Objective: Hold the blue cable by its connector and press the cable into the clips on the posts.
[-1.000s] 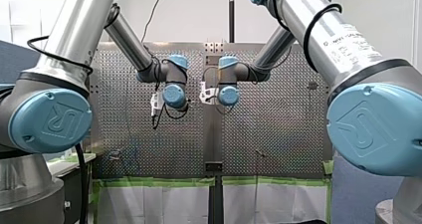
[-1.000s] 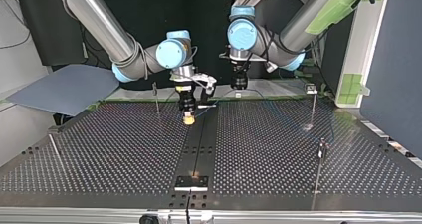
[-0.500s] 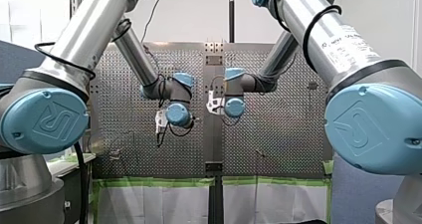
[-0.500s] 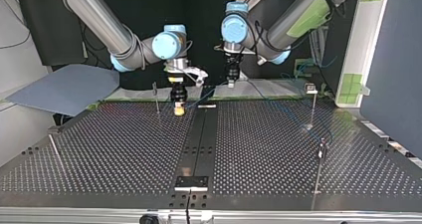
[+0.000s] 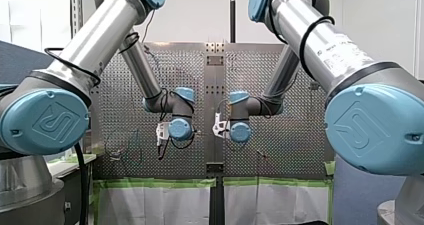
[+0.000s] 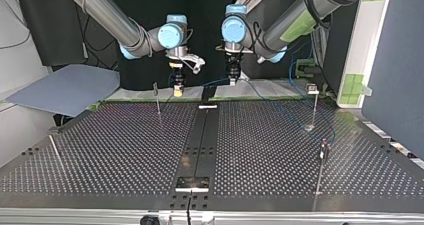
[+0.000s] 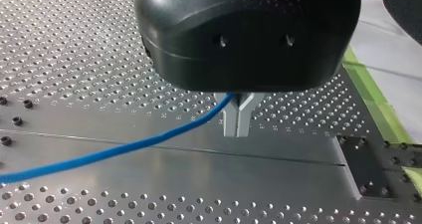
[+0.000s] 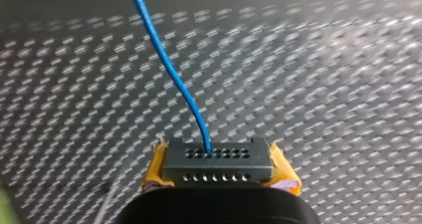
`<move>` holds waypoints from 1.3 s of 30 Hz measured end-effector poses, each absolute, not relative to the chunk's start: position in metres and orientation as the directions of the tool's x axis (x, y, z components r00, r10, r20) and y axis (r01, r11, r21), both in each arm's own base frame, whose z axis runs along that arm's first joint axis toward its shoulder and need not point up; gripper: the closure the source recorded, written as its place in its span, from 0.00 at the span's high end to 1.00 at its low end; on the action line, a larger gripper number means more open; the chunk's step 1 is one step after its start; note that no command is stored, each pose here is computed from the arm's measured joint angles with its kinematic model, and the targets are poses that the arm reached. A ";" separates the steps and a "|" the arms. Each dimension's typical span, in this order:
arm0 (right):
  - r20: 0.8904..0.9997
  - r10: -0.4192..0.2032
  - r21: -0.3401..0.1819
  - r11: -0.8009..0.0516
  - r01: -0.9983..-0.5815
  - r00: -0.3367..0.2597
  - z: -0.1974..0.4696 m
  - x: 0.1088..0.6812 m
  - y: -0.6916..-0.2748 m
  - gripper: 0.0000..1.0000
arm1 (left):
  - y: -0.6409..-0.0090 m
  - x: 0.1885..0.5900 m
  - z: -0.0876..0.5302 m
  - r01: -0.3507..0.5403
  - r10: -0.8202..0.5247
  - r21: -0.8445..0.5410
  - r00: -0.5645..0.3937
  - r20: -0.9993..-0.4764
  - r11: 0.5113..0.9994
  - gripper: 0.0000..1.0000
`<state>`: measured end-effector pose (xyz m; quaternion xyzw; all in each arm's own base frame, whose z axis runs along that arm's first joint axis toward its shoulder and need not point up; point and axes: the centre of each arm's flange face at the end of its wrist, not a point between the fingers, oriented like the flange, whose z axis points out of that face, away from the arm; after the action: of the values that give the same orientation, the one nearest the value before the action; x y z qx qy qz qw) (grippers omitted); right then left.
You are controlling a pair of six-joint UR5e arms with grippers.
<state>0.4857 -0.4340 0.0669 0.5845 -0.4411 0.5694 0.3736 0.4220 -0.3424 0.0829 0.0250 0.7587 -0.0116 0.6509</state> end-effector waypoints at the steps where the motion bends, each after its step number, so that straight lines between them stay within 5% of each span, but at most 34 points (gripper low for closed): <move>1: 0.995 -0.098 -0.062 -0.327 -0.943 -0.032 0.058 0.482 -0.432 0.00 | -0.343 0.422 0.083 0.053 0.020 0.012 -0.147 -0.989 0.999 0.00; 18: 0.977 -0.212 -0.027 -0.291 -0.956 0.037 -0.057 0.425 -0.393 0.00 | -0.369 0.447 0.054 0.096 -0.033 -0.039 -0.059 -0.998 0.995 0.00; 35: 0.932 -0.340 0.053 -0.227 -0.972 0.130 -0.158 0.332 -0.339 0.00 | -0.396 0.433 -0.018 0.116 0.039 0.029 -0.087 -0.995 0.993 0.00; 39: 0.935 -0.333 0.049 -0.222 -0.974 0.123 -0.158 0.322 -0.342 0.00 | -0.407 0.430 -0.029 0.137 0.050 0.037 -0.089 -0.995 0.990 0.00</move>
<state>0.3224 -0.3420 -0.1581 0.6513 -0.5016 0.4322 0.3706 0.4302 -0.4070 -0.0292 0.0633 0.7373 -0.0326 0.6718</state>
